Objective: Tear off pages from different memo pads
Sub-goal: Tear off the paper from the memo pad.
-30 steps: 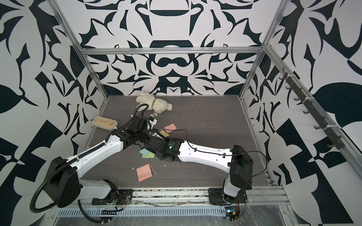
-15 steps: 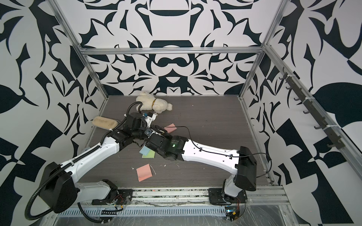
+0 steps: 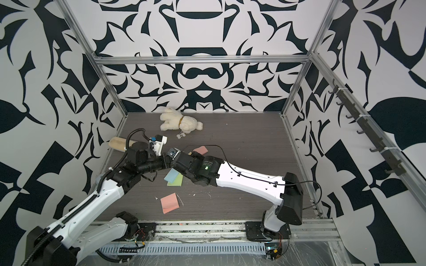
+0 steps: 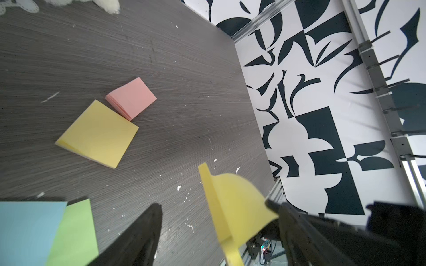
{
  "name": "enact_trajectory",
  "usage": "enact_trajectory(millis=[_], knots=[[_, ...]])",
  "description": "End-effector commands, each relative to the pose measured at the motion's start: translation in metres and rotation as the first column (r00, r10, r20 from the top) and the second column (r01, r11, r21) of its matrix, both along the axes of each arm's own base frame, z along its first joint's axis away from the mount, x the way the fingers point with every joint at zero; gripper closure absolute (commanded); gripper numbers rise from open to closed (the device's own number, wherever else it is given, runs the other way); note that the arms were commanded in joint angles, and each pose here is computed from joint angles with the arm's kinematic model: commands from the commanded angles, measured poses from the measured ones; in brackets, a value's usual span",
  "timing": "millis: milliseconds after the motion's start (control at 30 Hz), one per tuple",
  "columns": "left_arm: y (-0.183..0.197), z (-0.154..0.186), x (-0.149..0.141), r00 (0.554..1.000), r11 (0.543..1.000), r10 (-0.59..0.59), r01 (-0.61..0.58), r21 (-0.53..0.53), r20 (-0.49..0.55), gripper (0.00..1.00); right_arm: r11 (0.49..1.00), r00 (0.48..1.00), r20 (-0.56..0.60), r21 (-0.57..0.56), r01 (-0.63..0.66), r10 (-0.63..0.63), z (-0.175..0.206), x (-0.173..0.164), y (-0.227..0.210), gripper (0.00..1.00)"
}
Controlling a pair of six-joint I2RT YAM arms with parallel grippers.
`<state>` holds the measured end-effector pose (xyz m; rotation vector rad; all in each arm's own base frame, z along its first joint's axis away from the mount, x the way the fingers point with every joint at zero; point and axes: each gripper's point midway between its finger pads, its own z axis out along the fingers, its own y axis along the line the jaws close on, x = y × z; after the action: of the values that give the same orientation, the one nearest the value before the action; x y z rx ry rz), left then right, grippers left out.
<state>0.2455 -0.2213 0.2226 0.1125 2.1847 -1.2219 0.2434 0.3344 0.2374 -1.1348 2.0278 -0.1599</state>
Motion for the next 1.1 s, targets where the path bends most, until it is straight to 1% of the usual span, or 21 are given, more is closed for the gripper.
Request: enact_trajectory(millis=[0, 100, 200, 333, 400, 533, 600, 667, 700, 767, 867, 1067], knots=[[0.003, -0.001, 0.004, 0.994, 0.999, -0.001, -0.003, 0.039, 0.105, 0.16, 1.0, 1.0, 0.017, 0.027, -0.005, 0.005, 0.024, 0.003, -0.006, 1.0], [-0.006, 0.001, 0.001, 0.994, 0.998, -0.047, 0.044, 0.036, 0.098, 0.16, 1.0, 1.0, 0.005, 0.021, -0.018, 0.018, 0.025, 0.002, -0.003, 1.0], [-0.013, -0.003, -0.005, 0.992, 0.996, -0.086, 0.082, 0.042, 0.088, 0.16, 0.999, 1.0, -0.002, 0.031, -0.021, 0.021, 0.026, 0.003, 0.0, 1.0], [-0.018, -0.014, -0.006, 0.99, 0.992, -0.114, 0.109, 0.065, 0.079, 0.22, 0.998, 1.0, -0.012, 0.064, -0.022, 0.022, 0.03, 0.002, 0.004, 1.0], [-0.023, -0.014, -0.006, 0.989, 0.989, -0.136, 0.132, 0.061, 0.066, 0.27, 0.997, 0.999, -0.019, 0.067, -0.025, 0.026, 0.031, 0.001, 0.005, 1.0], [-0.031, -0.016, -0.007, 0.984, 0.984, -0.174, 0.172, 0.056, 0.044, 0.44, 0.997, 0.999, -0.02, 0.076, -0.023, 0.025, 0.034, 0.0, 0.005, 1.0], [-0.033, -0.02, -0.007, 0.983, 0.982, -0.182, 0.181, 0.057, 0.029, 0.54, 0.997, 1.0, -0.017, 0.077, -0.016, 0.017, 0.035, 0.001, 0.002, 1.0], [-0.032, -0.024, -0.005, 0.984, 0.983, -0.174, 0.172, 0.066, 0.026, 0.67, 0.997, 1.0, -0.015, 0.082, -0.005, 0.006, 0.037, 0.003, -0.002, 1.0], [-0.031, -0.024, -0.005, 0.986, 0.984, -0.168, 0.166, 0.07, 0.024, 0.72, 0.997, 1.0, -0.014, 0.083, 0.0, 0.001, 0.037, 0.004, -0.003, 1.0], [-0.031, -0.02, -0.003, 0.986, 0.984, -0.164, 0.161, 0.073, 0.038, 0.85, 0.997, 1.0, -0.011, 0.079, 0.014, -0.013, 0.037, 0.008, -0.007, 1.0], [-0.031, -0.018, -0.001, 0.986, 0.985, -0.16, 0.157, 0.072, 0.04, 0.99, 0.996, 0.999, -0.005, 0.076, 0.04, -0.04, 0.037, 0.015, -0.015, 1.0], [-0.032, -0.029, -0.004, 0.985, 0.982, -0.169, 0.17, 0.079, -0.017, 1.0, 0.986, 0.991, -0.002, 0.101, 0.133, -0.134, 0.037, 0.036, -0.041, 1.0]])
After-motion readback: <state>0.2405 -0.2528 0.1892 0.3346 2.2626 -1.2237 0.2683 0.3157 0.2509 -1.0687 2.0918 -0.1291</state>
